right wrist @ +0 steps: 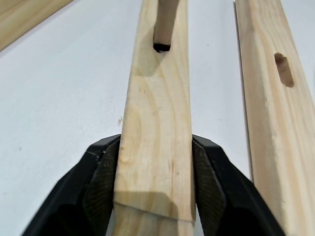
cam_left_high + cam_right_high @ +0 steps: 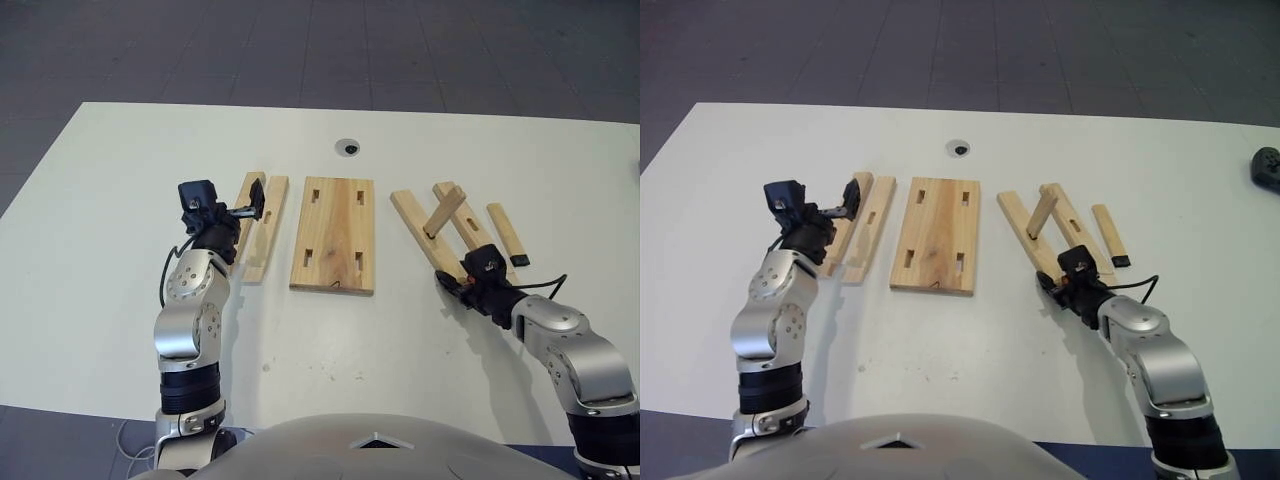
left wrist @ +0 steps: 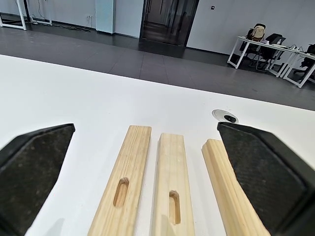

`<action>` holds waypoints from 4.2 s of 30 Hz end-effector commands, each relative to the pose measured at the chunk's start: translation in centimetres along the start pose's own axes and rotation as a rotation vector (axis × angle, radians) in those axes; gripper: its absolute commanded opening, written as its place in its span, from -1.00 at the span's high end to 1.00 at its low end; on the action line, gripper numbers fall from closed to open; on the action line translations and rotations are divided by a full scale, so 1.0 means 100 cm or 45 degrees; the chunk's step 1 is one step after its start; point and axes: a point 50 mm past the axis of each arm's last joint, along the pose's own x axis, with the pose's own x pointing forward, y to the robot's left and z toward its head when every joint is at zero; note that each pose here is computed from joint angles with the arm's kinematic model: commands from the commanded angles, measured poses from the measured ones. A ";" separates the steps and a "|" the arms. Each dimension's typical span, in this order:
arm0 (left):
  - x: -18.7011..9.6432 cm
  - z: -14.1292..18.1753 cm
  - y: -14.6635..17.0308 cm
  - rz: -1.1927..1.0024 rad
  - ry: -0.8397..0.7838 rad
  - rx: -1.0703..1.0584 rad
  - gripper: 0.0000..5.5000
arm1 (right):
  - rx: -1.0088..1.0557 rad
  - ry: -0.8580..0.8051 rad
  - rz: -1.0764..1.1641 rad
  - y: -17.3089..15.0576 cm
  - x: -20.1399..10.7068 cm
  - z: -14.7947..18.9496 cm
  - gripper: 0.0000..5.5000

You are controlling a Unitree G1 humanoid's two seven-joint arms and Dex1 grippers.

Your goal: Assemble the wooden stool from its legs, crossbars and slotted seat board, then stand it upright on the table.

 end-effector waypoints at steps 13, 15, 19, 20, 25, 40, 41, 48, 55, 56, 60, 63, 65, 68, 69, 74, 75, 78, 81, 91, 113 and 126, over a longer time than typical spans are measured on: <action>0.025 0.108 -0.060 -0.959 0.049 -1.132 -0.96 | -0.257 -0.939 0.253 0.005 -0.005 0.103 0.24; 0.023 0.110 -0.068 -1.008 0.093 -1.130 -0.96 | -0.282 -0.970 0.264 0.011 -0.005 0.104 0.24; 0.021 0.101 -0.082 -0.976 0.205 -1.119 -0.96 | -0.305 -0.992 0.321 0.028 -0.005 0.099 0.24; 0.020 0.100 -0.085 -0.986 0.221 -1.138 -0.96 | -0.304 -0.994 0.341 0.033 -0.005 0.098 0.24; 0.020 0.100 -0.088 -0.978 0.247 -1.170 -0.90 | -0.316 -0.983 0.387 0.043 -0.006 0.094 0.24; 0.021 0.104 -0.090 -0.946 0.259 -1.118 0.00 | -0.306 -0.952 0.394 0.043 -0.004 0.089 0.24; 0.021 0.102 -0.091 -0.936 0.269 -1.077 0.07 | -0.302 -0.954 0.391 0.043 -0.004 0.089 0.24; 0.025 0.092 -0.085 -0.810 0.220 -0.774 0.52 | -0.256 -0.950 0.378 0.042 -0.002 0.090 0.24; 0.026 0.095 -0.076 -0.758 0.141 -0.817 0.60 | -0.217 -0.937 0.370 0.043 0.000 0.088 0.06; 0.026 0.096 -0.073 -0.736 0.122 -0.816 0.62 | -0.209 -0.934 0.363 0.043 0.001 0.088 0.00; 0.018 0.111 -0.041 -0.528 -0.056 -0.612 0.62 | -0.179 -0.909 0.296 0.036 0.002 0.082 -0.24; -0.005 0.104 -0.031 -0.475 -0.073 -0.519 0.62 | -0.163 -0.885 0.244 0.031 0.000 0.075 -0.38; -0.018 0.091 -0.031 -0.448 -0.011 -0.504 0.62 | -0.154 -0.873 0.217 0.029 -0.001 0.072 -0.49; -0.036 0.072 -0.027 -0.372 0.090 -0.551 0.62 | -0.141 -0.859 0.181 0.027 -0.003 0.067 -0.66; -0.039 0.067 -0.026 -0.347 0.113 -0.553 0.62 | -0.137 -0.854 0.172 0.027 -0.004 0.065 -0.73; -0.038 0.058 -0.019 -0.226 0.098 -0.472 0.62 | -0.134 -0.847 0.157 0.027 -0.005 0.063 -0.96; -0.037 0.056 -0.017 -0.203 0.089 -0.456 0.62 | -0.135 -0.847 0.154 0.026 -0.005 0.063 -0.96; -0.036 0.055 -0.015 -0.167 0.061 -0.427 0.62 | -0.142 -0.846 0.163 0.028 -0.006 0.063 -0.96; -0.037 0.058 -0.011 -0.147 0.033 -0.413 0.62 | -0.156 -0.840 0.175 0.030 -0.006 0.062 -0.96; -0.049 0.061 -0.009 -0.135 0.031 -0.342 0.62 | -0.161 -0.832 0.151 0.029 -0.005 0.061 -0.96; -0.075 0.001 -0.003 -0.157 0.183 -0.028 0.62 | -0.171 -0.850 0.106 0.026 -0.006 0.063 -0.96; -0.060 0.011 -0.028 -0.489 0.261 0.238 0.62 | -0.174 -0.866 0.106 0.028 -0.003 0.068 -0.96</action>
